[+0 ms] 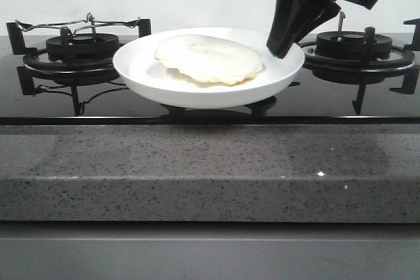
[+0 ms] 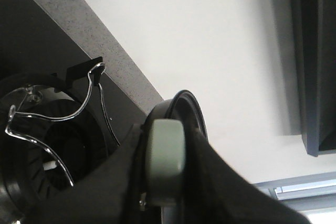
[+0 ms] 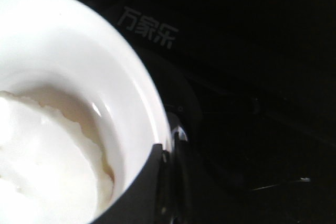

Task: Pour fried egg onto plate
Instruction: 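Lower the empty pan back onto its burner with the left gripper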

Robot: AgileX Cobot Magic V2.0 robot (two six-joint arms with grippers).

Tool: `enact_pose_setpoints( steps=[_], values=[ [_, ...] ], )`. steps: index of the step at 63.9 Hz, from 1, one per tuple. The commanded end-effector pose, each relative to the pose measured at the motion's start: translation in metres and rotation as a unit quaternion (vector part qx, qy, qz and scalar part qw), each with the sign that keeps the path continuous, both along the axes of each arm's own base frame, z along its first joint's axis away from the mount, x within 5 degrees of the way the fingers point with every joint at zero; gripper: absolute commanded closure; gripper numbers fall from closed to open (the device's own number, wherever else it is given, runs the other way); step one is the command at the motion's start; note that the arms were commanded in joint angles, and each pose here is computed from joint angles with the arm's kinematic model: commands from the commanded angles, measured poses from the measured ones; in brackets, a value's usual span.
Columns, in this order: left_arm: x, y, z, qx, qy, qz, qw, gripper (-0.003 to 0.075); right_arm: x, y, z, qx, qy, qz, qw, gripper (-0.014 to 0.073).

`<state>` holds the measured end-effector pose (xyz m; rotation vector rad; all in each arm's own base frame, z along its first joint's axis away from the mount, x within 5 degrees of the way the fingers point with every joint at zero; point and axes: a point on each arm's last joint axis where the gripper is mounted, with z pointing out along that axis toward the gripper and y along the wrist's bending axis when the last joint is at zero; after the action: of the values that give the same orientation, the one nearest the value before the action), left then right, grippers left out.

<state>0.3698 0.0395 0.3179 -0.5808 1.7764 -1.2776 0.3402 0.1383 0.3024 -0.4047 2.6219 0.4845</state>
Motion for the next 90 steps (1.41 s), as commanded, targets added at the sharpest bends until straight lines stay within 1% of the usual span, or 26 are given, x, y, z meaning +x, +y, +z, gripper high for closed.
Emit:
enact_pose_setpoints(
  steps=[1, 14, 31, 47, 66, 70, 74, 78, 79, 80, 84, 90],
  values=[
    [0.002, 0.004, 0.027, -0.062, -0.039, 0.009, 0.997, 0.0739, -0.005, -0.001, 0.026, 0.020, -0.046, -0.002, 0.999, 0.0655],
    [0.013, 0.011, 0.007, -0.070, -0.012, 0.017, 0.997, 0.0739, -0.005, -0.001, 0.026, 0.020, -0.046, -0.002, 0.999, 0.0655],
    [0.014, 0.024, 0.003, -0.067, -0.005, 0.045, 0.997, 0.0739, -0.005, -0.001, 0.026, 0.020, -0.046, -0.002, 0.999, 0.0655],
    [0.014, 0.021, -0.001, -0.048, 0.002, 0.035, 0.998, 0.0739, -0.005, -0.001, 0.026, 0.020, -0.046, -0.002, 0.999, 0.0655],
    [0.017, 0.020, -0.010, -0.054, 0.010, 0.015, 0.998, 0.0734, -0.005, -0.001, 0.026, 0.020, -0.046, -0.002, 0.999, 0.0655],
    [0.017, 0.019, -0.010, -0.051, 0.011, 0.013, 0.999, 0.0706, -0.005, -0.001, 0.026, 0.020, -0.046, -0.002, 0.999, 0.0655],
    [0.017, 0.019, -0.010, -0.052, 0.010, 0.011, 0.999, 0.0656, -0.005, -0.001, 0.026, 0.020, -0.046, -0.002, 0.999, 0.0655],
    [0.017, 0.019, -0.010, -0.049, 0.009, 0.009, 0.999, 0.0586, -0.005, -0.001, 0.026, 0.020, -0.046, -0.002, 0.999, 0.0655],
    [0.017, 0.019, -0.010, -0.048, 0.008, 0.008, 0.999, 0.0556, -0.005, -0.001, 0.026, 0.020, -0.046, -0.002, 0.999, 0.0655],
    [0.017, 0.019, -0.010, -0.048, 0.008, 0.008, 0.999, 0.0547, -0.005, -0.001, 0.026, 0.020, -0.046, -0.002, 0.999, 0.0655],
    [0.016, 0.018, -0.010, -0.048, 0.008, 0.005, 0.999, 0.0456, -0.005, -0.001, 0.026, 0.020, -0.046, -0.002, 0.999, 0.0655],
    [0.015, 0.017, -0.010, -0.043, 0.009, -0.003, 0.999, 0.0351, -0.005, -0.001, 0.026, 0.020, -0.046, -0.002, 0.999, 0.0655]
  ],
)
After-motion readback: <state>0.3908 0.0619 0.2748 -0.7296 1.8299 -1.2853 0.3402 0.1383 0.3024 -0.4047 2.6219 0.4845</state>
